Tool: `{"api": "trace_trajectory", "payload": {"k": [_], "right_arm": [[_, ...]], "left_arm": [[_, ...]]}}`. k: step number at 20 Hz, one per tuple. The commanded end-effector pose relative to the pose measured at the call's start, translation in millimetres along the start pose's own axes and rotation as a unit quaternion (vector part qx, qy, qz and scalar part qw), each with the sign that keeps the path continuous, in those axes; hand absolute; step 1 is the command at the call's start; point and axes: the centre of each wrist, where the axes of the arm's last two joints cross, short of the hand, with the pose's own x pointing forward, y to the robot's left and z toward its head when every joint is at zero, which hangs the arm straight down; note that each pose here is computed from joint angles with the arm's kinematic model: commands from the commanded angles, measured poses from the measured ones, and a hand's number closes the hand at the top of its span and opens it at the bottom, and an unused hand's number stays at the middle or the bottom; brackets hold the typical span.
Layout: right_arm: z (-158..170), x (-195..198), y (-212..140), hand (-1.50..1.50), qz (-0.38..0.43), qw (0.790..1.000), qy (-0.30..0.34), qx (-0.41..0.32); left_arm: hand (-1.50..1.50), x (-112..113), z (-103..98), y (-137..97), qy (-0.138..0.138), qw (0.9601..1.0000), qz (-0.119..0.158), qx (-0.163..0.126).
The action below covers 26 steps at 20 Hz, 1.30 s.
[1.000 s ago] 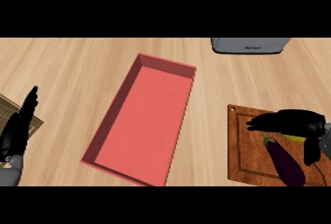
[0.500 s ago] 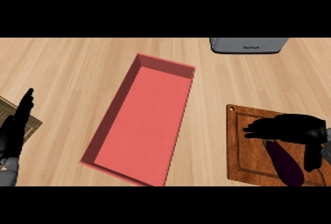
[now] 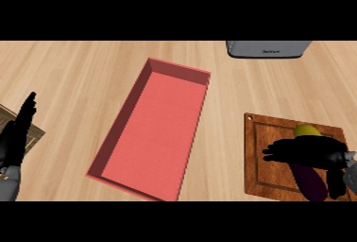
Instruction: Pick the eggplant from the cutting board and place it in the cardboard box
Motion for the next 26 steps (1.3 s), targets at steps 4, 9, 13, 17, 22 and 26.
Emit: {"api": "trace_trajectory", "payload": {"k": [4, 9, 13, 17, 22, 26], "right_arm": [[-34.5, 0.9, 21.4, 1.5, 0.019, 0.998, -0.009, -0.061], [-26.0, -14.4, 2.9, 1.5, 0.04, 0.993, -0.009, -0.112], [-27.6, -3.0, -2.6, 1.5, 0.059, 0.985, 0.0, -0.165], [-44.1, -6.1, -49.1, 1.5, 0.02, 0.958, 0.066, -0.277], [-38.2, -7.8, -92.6, 1.5, 0.022, 0.908, 0.143, -0.393], [6.2, -14.0, -115.0, 1.5, 0.039, 0.884, 0.124, -0.448]], "left_arm": [[0.0, 6.1, 0.1, 5.3, 0.0, 1.0, 0.004, -0.008], [0.0, -17.2, -6.3, -14.6, 0.0, 1.0, 0.0, -0.01], [0.0, 0.0, 6.8, -2.8, 0.005, 1.0, -0.003, -0.005], [0.0, -11.5, -1.4, -9.0, -0.001, 1.0, 0.004, -0.008], [0.0, -4.3, -6.2, 7.3, 0.003, 1.0, 0.002, -0.008], [0.0, -3.2, -8.0, 1.5, 0.004, 0.9999, 0.009, -0.004]]}}
